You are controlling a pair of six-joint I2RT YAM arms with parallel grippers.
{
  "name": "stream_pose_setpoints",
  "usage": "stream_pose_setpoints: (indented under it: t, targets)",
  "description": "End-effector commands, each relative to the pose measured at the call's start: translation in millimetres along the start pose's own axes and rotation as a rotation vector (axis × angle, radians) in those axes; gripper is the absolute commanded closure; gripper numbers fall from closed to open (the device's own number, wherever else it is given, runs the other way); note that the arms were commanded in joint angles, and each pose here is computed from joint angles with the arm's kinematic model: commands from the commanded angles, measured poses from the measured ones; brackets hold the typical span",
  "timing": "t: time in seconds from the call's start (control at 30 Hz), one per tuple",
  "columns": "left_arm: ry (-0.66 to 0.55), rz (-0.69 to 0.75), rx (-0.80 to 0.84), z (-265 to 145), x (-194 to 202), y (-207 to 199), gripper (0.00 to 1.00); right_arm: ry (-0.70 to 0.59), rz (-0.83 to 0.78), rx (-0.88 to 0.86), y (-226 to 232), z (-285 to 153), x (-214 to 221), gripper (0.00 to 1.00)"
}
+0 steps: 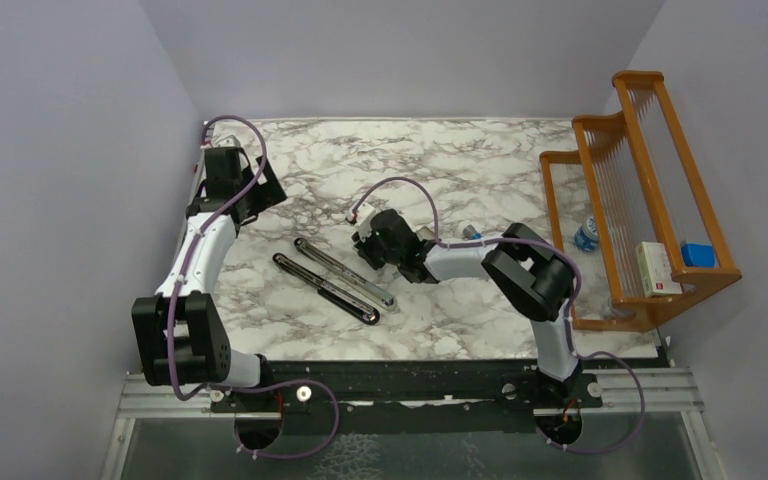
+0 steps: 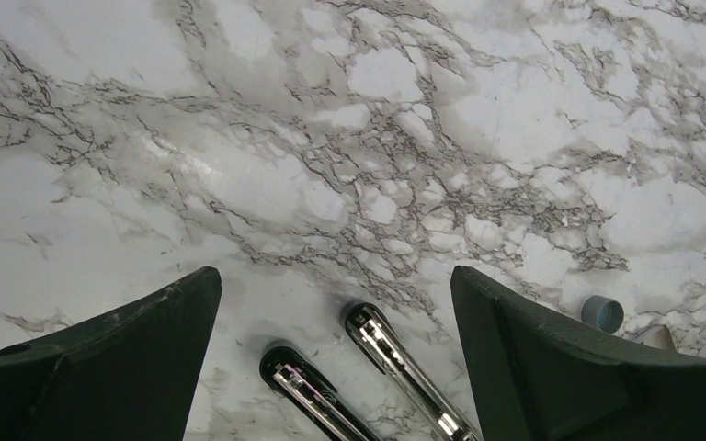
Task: Load the staples into the stapler
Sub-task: Pick up the staple from the center of the board.
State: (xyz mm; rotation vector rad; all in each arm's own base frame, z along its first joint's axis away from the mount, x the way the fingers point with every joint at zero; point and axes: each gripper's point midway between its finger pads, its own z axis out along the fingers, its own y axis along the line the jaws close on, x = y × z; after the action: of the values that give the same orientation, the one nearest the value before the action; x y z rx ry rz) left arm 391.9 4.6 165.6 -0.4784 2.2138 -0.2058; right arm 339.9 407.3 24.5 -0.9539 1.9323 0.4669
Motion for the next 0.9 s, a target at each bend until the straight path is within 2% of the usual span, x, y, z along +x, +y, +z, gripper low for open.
stream_pose_setpoints:
  t: [0.0,0.13,0.23,0.37,0.63,0.87]
  targets:
    - [-0.016,-0.055,-0.018,3,-7,11,0.01,0.163,-0.012,-0.013,0,-23,27,0.93]
    - [-0.063,-0.075,-0.043,1,-19,22,0.01,0.105,-0.019,-0.013,-3,-35,-11,0.95]
    - [-0.072,-0.088,-0.047,3,-19,26,0.07,0.066,-0.017,-0.013,-4,-47,-35,0.98]
    - [-0.114,-0.109,0.044,3,-15,16,0.06,0.042,-0.014,-0.019,-3,-67,-52,0.99]
    - [-0.061,-0.152,0.159,15,1,11,0.07,0.108,0.016,-0.054,33,-106,-42,0.99]
    - [0.042,-0.189,0.092,25,27,24,0.14,0.187,0.045,-0.101,76,-123,-21,0.99]
